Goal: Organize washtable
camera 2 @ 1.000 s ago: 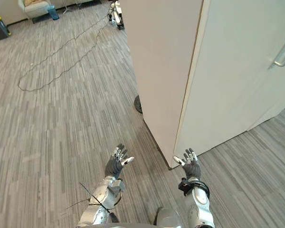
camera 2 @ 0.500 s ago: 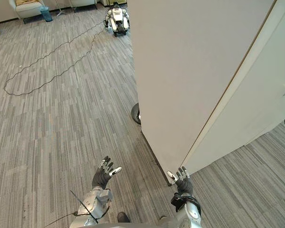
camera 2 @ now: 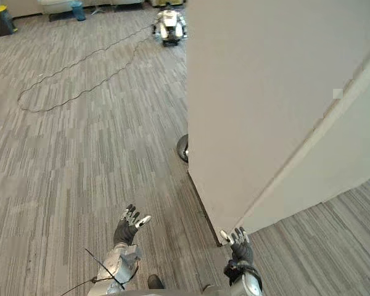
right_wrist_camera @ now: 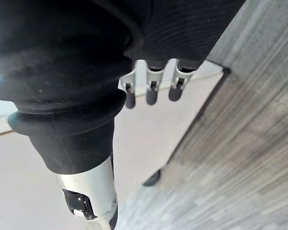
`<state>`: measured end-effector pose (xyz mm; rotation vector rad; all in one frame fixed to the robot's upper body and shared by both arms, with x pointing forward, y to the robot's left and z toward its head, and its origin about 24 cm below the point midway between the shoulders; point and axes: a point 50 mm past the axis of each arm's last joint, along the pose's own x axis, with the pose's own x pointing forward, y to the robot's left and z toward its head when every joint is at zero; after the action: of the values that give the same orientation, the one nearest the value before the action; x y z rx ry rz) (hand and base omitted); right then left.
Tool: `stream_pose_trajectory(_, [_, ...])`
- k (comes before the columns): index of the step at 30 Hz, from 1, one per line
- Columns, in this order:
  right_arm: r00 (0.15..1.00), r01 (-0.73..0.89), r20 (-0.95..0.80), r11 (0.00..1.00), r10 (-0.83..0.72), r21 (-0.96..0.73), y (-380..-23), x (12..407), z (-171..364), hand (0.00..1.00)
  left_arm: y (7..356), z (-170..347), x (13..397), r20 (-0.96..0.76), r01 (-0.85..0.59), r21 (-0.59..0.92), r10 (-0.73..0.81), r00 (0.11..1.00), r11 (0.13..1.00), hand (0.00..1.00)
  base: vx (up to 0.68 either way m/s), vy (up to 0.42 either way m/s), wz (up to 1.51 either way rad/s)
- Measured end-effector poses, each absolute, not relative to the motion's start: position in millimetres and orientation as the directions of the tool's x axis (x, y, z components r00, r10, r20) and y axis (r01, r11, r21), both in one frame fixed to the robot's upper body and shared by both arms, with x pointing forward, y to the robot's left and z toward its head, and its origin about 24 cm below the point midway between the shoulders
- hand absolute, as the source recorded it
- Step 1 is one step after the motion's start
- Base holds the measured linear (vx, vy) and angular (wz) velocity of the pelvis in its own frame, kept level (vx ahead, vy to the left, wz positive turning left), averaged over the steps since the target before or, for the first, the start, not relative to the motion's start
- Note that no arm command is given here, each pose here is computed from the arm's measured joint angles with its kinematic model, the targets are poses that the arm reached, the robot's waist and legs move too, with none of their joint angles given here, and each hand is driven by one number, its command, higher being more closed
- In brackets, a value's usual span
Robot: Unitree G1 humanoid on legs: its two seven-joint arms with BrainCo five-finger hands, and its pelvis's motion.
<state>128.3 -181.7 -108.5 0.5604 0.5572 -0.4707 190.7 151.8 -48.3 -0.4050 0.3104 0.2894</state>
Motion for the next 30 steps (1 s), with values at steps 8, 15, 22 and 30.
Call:
stream_pose_trajectory(8, [0.84,0.478,-0.477,0.768,-0.258,0.427,-182,170,-82,0.0,183,-58,166,-0.414,-0.513,-0.317,0.37,0.832,0.798,0.0,0.03,0.112,0.46])
stream_pose_trajectory(15, [0.832,0.487,-0.491,0.763,-0.257,0.425,-178,170,-84,0.0,171,-54,168,-0.415,-0.475,-0.338,0.325,0.85,0.812,0.0,0.18,0.244,0.61])
stream_pose_trajectory(22, [0.784,0.557,-0.543,0.727,-0.301,0.401,-184,149,-93,0.0,130,-39,201,-0.331,-0.254,-0.391,0.122,0.936,0.885,0.0,0.43,0.112,1.14])
stream_pose_trajectory(30, [0.755,0.595,-0.57,0.706,-0.326,0.384,-189,136,-96,0.0,114,-59,189,-0.408,-0.186,-0.365,0.023,0.913,0.912,0.0,0.56,-0.111,0.53])
